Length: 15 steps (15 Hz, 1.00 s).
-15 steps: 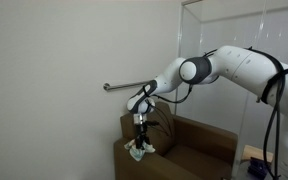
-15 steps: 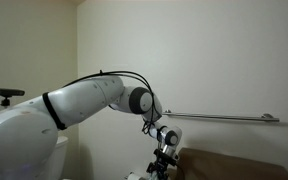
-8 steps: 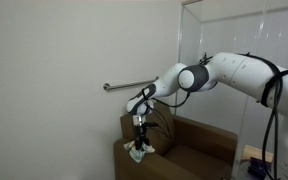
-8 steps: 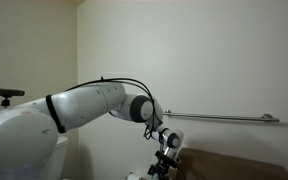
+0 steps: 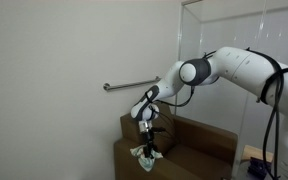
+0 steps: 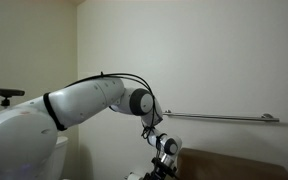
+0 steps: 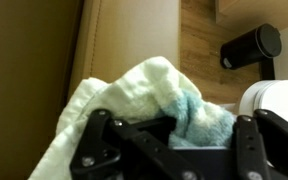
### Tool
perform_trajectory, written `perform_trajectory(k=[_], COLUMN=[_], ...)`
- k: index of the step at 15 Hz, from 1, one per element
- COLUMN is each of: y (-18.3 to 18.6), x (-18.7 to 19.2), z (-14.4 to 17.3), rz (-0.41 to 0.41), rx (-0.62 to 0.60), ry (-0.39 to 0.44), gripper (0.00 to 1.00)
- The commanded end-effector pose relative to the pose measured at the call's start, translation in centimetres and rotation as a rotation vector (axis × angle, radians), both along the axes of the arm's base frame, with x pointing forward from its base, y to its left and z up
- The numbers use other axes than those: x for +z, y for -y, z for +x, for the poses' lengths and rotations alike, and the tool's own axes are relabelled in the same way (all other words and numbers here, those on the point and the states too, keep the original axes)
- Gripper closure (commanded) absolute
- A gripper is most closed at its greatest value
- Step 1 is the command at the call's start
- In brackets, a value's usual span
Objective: Wipe the couch with the cloth
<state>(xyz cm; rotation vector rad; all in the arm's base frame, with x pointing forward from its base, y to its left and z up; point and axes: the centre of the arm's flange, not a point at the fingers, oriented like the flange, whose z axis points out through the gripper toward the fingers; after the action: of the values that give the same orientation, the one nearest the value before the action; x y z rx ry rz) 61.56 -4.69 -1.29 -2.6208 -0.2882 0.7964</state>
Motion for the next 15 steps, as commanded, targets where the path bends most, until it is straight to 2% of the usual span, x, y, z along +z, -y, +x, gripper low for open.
perform_trajectory(k=[1, 5, 8, 15], y=[0.0, 0.3, 0.3, -0.1], x=[-0.6, -0.9, -0.7, 1.9], z=[-8.2, -11.0, -11.4, -6.6], rz=[0.051, 0.066, 0.056, 0.007], rx=[0.014, -0.006, 0.007, 0.061], ry=[-0.035, -0.031, -0.030, -0.011], gripper=[0.95, 0.95, 0.95, 0.95])
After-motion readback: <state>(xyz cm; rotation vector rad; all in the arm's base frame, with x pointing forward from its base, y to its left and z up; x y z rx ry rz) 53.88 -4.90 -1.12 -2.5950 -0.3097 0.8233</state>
